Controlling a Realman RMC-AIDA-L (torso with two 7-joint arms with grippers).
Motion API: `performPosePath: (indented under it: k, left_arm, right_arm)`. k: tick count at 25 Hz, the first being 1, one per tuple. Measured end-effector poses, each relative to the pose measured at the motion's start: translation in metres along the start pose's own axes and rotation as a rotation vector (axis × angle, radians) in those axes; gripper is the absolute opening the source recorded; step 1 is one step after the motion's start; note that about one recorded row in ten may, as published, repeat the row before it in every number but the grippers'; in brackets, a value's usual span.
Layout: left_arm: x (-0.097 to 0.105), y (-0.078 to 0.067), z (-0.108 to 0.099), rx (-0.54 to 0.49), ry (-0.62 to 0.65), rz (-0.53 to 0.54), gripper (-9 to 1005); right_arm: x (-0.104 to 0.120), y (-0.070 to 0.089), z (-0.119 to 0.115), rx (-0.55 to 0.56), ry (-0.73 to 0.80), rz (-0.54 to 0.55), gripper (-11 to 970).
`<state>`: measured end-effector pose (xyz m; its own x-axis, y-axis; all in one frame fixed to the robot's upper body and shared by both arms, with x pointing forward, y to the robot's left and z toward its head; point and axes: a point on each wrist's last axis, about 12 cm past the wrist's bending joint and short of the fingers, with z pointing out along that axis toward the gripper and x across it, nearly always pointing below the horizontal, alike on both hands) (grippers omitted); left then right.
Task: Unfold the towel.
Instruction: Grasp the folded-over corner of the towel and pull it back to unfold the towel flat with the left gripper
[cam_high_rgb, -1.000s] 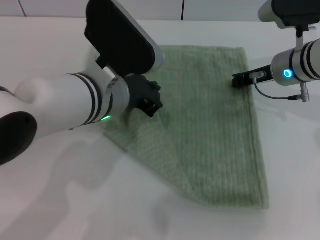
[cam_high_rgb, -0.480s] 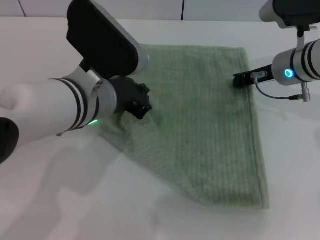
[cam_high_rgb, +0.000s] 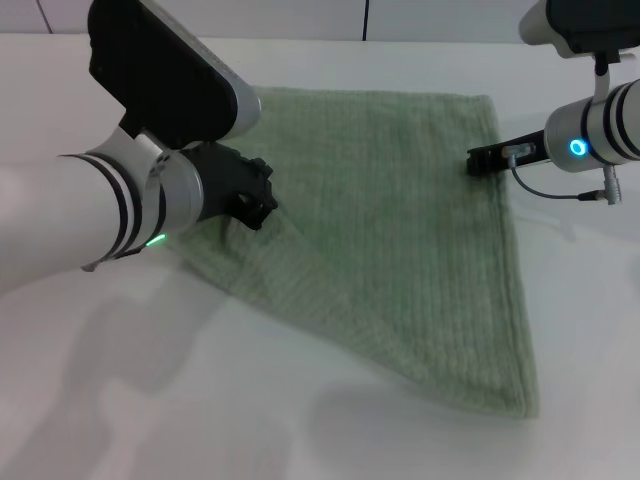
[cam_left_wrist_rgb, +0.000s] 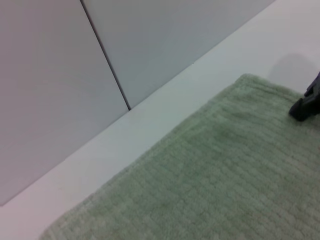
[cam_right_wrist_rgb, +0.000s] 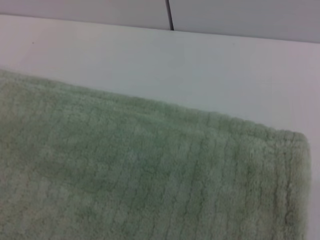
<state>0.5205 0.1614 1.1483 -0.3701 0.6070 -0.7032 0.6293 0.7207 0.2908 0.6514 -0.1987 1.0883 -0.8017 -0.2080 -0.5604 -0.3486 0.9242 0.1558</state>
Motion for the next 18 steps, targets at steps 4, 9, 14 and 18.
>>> performPosePath:
  k: [4,9,14,18]
  left_arm:
    - [0.000,0.000,-0.005,-0.005,-0.008,-0.006,21]
    - [0.003,0.000,-0.006,0.002,0.019,-0.007,21]
    - [0.002,-0.002,-0.012,0.014,0.045,-0.005,21]
    - [0.005,0.000,-0.019,0.020,0.089,-0.009,21]
  right_arm:
    - [0.000,0.000,0.000,0.000,0.000,0.000,0]
    - [0.000,0.000,0.000,0.000,0.000,0.000,0]
    - [0.000,0.000,0.000,0.000,0.001,0.001,0]
    - [0.000,0.000,0.000,0.000,0.001,0.001,1]
